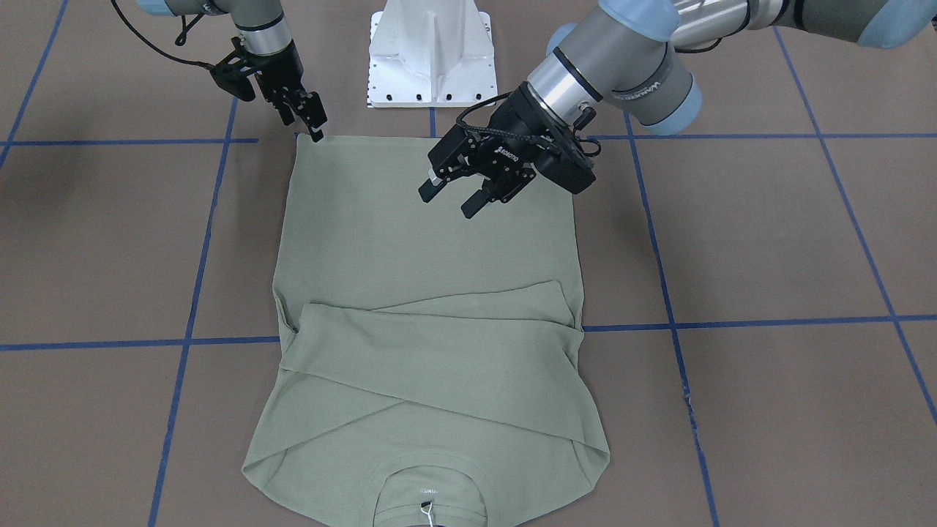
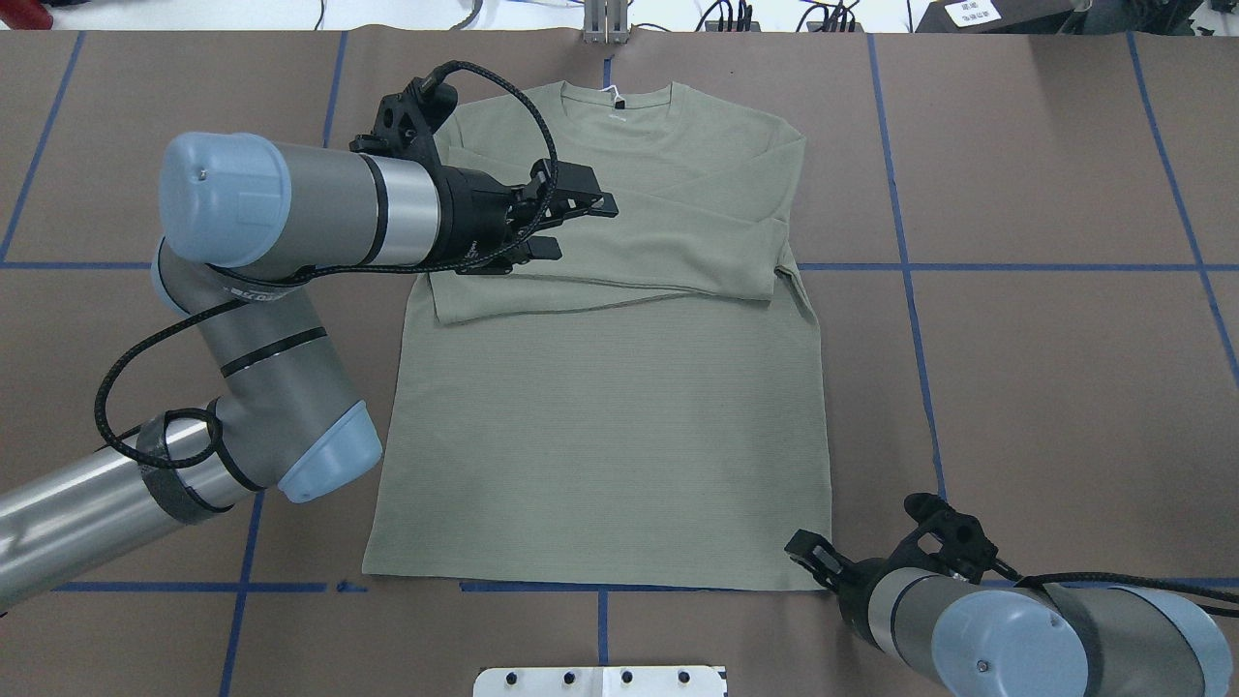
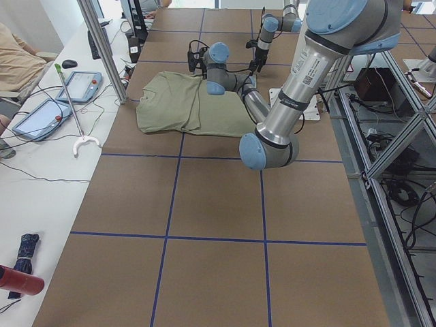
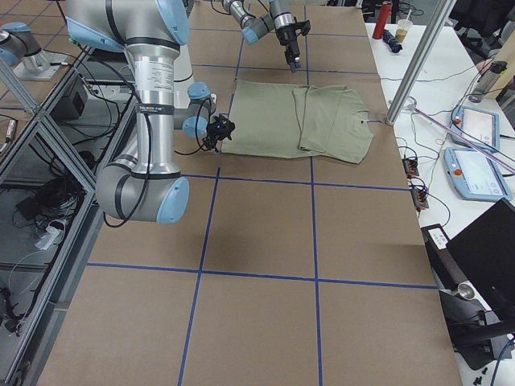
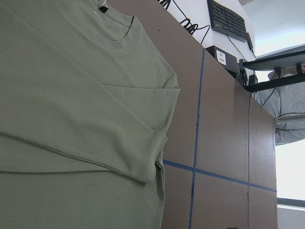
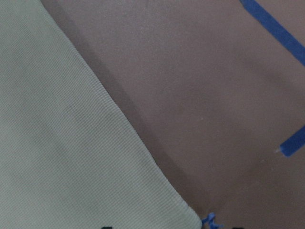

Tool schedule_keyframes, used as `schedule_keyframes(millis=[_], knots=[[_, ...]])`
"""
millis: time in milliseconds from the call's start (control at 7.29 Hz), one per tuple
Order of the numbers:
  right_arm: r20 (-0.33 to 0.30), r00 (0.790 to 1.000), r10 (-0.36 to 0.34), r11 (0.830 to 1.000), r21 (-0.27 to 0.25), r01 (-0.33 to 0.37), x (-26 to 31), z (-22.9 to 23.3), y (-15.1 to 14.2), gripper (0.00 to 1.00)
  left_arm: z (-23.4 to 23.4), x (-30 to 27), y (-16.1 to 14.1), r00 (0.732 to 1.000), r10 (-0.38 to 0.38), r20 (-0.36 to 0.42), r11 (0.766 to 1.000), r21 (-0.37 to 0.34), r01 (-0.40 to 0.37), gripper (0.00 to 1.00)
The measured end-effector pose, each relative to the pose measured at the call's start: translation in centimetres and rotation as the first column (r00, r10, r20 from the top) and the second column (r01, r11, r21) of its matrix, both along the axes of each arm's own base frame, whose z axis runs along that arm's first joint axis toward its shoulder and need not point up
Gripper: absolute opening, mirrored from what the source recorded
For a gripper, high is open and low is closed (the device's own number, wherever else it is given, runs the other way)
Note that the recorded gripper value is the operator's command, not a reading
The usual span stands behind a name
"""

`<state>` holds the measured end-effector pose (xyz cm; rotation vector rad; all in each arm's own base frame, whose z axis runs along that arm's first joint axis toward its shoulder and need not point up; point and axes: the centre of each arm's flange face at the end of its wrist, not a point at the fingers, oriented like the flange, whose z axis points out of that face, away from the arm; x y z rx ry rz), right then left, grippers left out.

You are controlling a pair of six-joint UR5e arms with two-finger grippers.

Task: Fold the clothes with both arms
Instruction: 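Release the sleeve with the left gripper while the right gripper moves to the hem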

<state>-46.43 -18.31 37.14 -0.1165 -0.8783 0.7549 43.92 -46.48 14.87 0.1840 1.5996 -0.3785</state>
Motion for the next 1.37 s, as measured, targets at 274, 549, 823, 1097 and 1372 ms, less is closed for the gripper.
schedule_keyframes(millis=[274,549,823,1097,1372], knots=[[-0.013,1.000,0.004,1.000,0.004,-0.004,-0.2,0.6,-0.3,0.70,0.0,0.0,0.0,1.000,-0.001,-0.001,1.000,0.000,0.001,0.86],[-0.017,1.000,0.004,1.000,0.003,-0.004,-0.4,0.8,-0.4,0.19,0.0,-0.2,0.0,1.000,-0.003,-0.001,1.000,0.001,0.003,0.86],[-0.018,1.000,0.007,1.000,0.002,-0.007,-0.3,0.8,-0.4,0.00,0.2,-0.4,0.1,1.000,-0.005,-0.002,1.000,0.000,0.005,0.86],[-0.024,1.000,0.009,1.000,0.001,-0.009,0.0,1.1,-0.5,0.00,0.0,-0.7,0.3,1.000,-0.006,-0.006,1.000,0.002,0.006,0.87],[-0.009,1.000,0.012,1.000,0.001,-0.012,0.6,0.4,-0.6,0.00,1.8,-1.6,1.4,1.000,0.001,0.009,1.000,-0.019,-0.001,0.87]])
